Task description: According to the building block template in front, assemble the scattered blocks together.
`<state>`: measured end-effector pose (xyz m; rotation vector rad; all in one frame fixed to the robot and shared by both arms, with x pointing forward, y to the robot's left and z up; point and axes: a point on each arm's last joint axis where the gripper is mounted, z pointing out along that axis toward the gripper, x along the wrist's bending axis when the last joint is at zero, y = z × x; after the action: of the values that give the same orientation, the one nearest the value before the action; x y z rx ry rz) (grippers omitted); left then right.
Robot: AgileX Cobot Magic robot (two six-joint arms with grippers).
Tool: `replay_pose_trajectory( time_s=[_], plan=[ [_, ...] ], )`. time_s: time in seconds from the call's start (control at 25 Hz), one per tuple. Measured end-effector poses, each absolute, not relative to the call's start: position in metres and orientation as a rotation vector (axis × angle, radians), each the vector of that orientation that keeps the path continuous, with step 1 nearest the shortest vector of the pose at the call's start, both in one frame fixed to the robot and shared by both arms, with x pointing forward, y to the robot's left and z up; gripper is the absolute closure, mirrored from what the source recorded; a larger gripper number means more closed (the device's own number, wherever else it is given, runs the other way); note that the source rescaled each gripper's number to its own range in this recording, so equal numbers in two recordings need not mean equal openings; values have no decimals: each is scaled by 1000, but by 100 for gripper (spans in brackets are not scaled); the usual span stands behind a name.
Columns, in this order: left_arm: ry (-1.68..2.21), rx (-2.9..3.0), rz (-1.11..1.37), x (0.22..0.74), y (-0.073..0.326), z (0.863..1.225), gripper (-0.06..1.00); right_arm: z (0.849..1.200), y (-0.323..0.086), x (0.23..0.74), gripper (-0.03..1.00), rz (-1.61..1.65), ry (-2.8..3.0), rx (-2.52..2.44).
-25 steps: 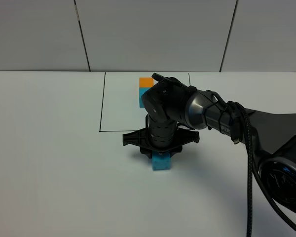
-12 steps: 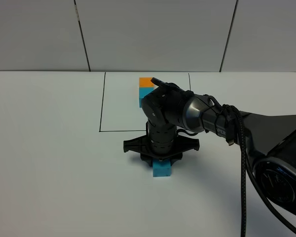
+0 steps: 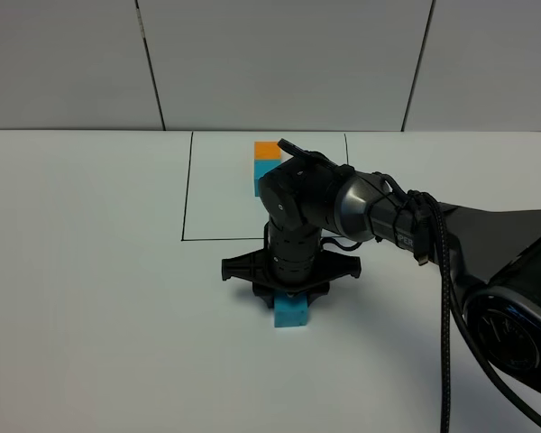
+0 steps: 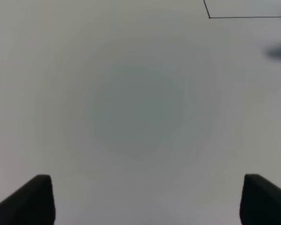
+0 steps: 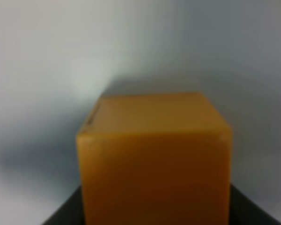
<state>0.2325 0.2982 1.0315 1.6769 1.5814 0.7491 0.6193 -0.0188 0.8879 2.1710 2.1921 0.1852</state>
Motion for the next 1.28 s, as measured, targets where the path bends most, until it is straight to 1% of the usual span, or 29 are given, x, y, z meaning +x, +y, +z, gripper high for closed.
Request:
replay_pose_trajectory(
  time_s=[0.08,0.12,0.16,0.2,0.28,0.36,0.4,0.44,0.56,0.84,0.96,1.28],
  plan=[
    [1581,1677,749,233,298,1032,-3,888,-19,619,96,183,2206,2156],
    [1581,1677,749,233,298,1032,-3,888,-19,619,91,183,2213,2149],
    [1581,1677,749,233,298,1032,-3,888,-19,619,82,183,2221,2142],
    [1581,1677,749,233,298,1032,-3,888,-18,619,71,187,2229,2138],
    [1581,1677,749,233,298,1032,-3,888,-17,619,40,195,2242,2133],
    [1581,1677,749,233,298,1032,-3,888,-17,618,16,197,2247,2130],
    [1581,1677,749,233,298,1032,-3,888,-17,619,9,197,2247,2130],
    [1581,1677,749,233,298,1032,-3,888,-17,619,5,197,2248,2129],
    [1581,1677,749,233,298,1032,-3,889,-17,619,1,199,2251,2125],
    [1581,1677,749,233,298,1032,-3,895,-16,619,1,195,2252,2125],
    [1581,1677,749,233,298,1032,-3,914,-15,621,1,234,2247,2121],
    [1581,1677,749,233,298,1032,-3,977,-12,627,2,443,2217,2084]
  ],
)
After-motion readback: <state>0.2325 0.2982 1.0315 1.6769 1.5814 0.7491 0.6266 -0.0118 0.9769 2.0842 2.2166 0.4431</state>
